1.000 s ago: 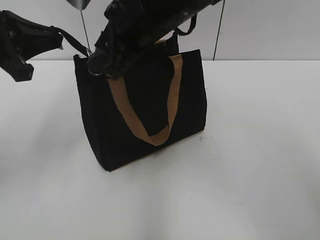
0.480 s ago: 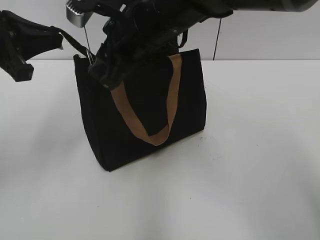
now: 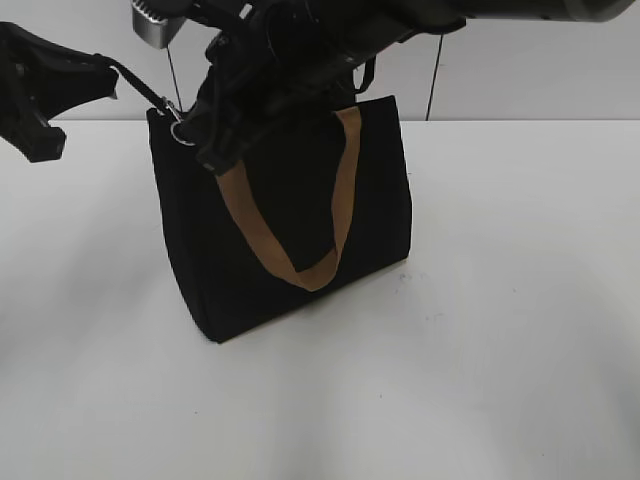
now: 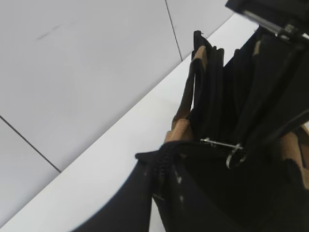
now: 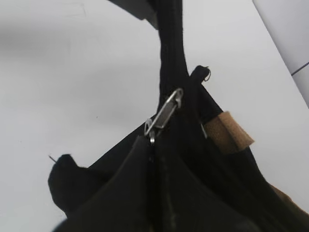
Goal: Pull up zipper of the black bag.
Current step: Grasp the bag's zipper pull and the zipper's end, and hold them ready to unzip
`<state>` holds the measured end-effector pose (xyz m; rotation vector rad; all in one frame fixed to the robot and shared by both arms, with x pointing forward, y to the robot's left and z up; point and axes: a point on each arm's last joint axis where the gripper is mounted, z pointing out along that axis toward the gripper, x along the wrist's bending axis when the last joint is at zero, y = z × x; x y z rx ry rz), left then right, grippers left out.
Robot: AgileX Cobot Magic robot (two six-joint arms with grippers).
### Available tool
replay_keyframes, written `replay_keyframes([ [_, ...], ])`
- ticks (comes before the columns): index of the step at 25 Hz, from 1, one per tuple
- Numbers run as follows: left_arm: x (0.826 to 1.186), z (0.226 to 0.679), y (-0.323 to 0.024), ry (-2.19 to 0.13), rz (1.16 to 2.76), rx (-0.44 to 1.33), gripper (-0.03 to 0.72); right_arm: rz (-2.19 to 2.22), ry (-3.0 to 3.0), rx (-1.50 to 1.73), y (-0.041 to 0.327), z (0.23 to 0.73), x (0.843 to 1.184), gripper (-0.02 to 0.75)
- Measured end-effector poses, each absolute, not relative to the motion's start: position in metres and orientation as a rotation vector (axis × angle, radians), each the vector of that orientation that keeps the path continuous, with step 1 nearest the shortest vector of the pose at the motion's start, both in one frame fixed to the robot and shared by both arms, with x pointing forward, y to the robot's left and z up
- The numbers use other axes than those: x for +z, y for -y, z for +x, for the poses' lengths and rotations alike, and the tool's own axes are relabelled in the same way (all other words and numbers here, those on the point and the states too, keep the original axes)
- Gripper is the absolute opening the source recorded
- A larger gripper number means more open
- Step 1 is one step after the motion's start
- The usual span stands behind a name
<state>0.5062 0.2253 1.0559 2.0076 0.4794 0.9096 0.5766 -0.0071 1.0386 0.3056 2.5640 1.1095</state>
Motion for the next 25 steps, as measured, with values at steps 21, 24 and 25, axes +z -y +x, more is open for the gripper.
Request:
replay_keyframes([
  [21,1.04,0.498,-0.229,-0.546,2.177,0.747,0.033,0.675,-2.602,1.204,0.024,0.577,1.054,-0.001],
  [24,1.036,0.495,-0.23,-0.576,2.223,0.698,0.033,0.714,-2.605,1.22,0.024,0.576,1.054,-0.001],
  [25,1.034,0.495,-0.231,-0.578,2.247,0.686,0.033,0.724,-2.606,1.229,0.023,0.576,1.054,-0.001],
])
